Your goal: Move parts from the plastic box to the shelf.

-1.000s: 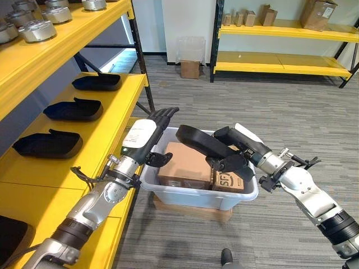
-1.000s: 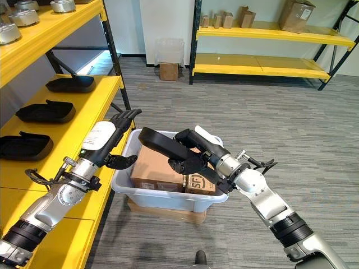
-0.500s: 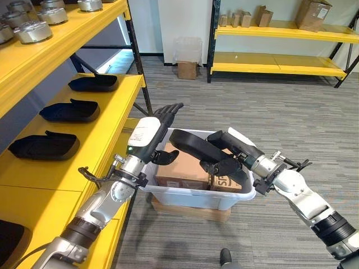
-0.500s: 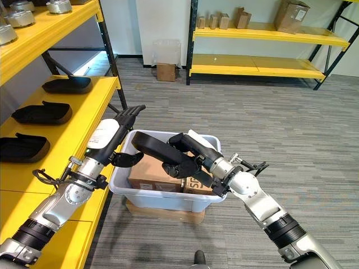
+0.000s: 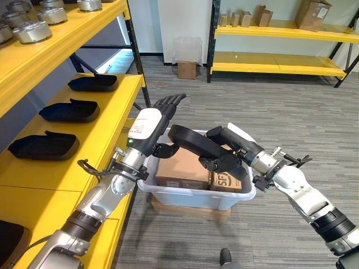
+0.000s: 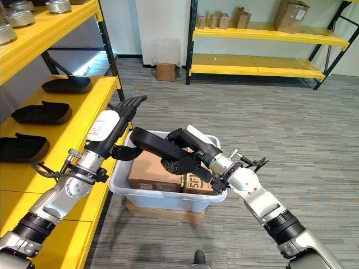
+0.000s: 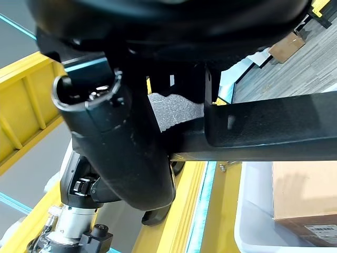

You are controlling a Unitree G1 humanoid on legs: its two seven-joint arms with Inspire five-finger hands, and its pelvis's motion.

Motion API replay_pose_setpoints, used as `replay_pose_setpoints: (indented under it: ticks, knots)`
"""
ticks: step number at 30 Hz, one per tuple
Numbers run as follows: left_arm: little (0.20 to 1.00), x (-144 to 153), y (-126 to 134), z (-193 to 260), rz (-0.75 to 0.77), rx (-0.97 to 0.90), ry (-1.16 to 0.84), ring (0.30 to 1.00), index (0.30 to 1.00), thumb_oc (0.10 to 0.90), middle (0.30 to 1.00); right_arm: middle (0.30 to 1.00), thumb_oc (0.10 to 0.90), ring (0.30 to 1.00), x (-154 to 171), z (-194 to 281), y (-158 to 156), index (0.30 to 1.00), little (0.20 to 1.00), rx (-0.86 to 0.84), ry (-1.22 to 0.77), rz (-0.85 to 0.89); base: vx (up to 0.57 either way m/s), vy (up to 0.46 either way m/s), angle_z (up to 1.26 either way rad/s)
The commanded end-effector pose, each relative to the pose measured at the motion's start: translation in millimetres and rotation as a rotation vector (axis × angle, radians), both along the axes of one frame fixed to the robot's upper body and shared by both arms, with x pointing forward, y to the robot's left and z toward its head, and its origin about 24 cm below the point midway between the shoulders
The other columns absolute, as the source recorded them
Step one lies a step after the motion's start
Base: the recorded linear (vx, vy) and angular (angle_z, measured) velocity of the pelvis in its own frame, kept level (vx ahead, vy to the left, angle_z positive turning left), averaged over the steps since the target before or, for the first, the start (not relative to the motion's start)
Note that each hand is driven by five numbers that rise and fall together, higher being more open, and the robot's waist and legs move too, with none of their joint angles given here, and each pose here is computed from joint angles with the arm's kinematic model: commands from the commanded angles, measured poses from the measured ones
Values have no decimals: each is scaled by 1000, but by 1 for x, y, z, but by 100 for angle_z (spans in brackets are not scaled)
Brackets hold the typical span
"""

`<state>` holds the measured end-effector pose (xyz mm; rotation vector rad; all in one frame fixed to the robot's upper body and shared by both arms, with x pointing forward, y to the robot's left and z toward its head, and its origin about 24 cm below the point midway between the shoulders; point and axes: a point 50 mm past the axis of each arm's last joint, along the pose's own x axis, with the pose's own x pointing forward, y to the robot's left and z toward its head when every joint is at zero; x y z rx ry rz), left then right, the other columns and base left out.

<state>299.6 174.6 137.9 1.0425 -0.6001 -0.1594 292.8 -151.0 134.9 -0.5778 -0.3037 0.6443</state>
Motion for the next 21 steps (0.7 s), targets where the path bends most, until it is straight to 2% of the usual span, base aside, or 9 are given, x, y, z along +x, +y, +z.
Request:
replay_pose_setpoints:
  ticks: [1, 12, 21]
  knots:
    - [1000, 14, -27, 58, -115, -42, -230, 1000, 1000, 900, 1000, 300, 400, 300, -7, 70, 42, 300, 300, 142, -287, 225, 0, 0, 0]
    - [1000, 15, -39, 50, -167, 35, -188, 1000, 1000, 900, 1000, 300, 400, 300, -9, 71, 46, 300, 300, 152, -290, 248, 0, 0, 0]
    - [1000, 15, -45, 45, -184, 17, -165, 1000, 1000, 900, 1000, 300, 400, 300, -9, 72, 47, 300, 300, 156, -296, 247, 0, 0, 0]
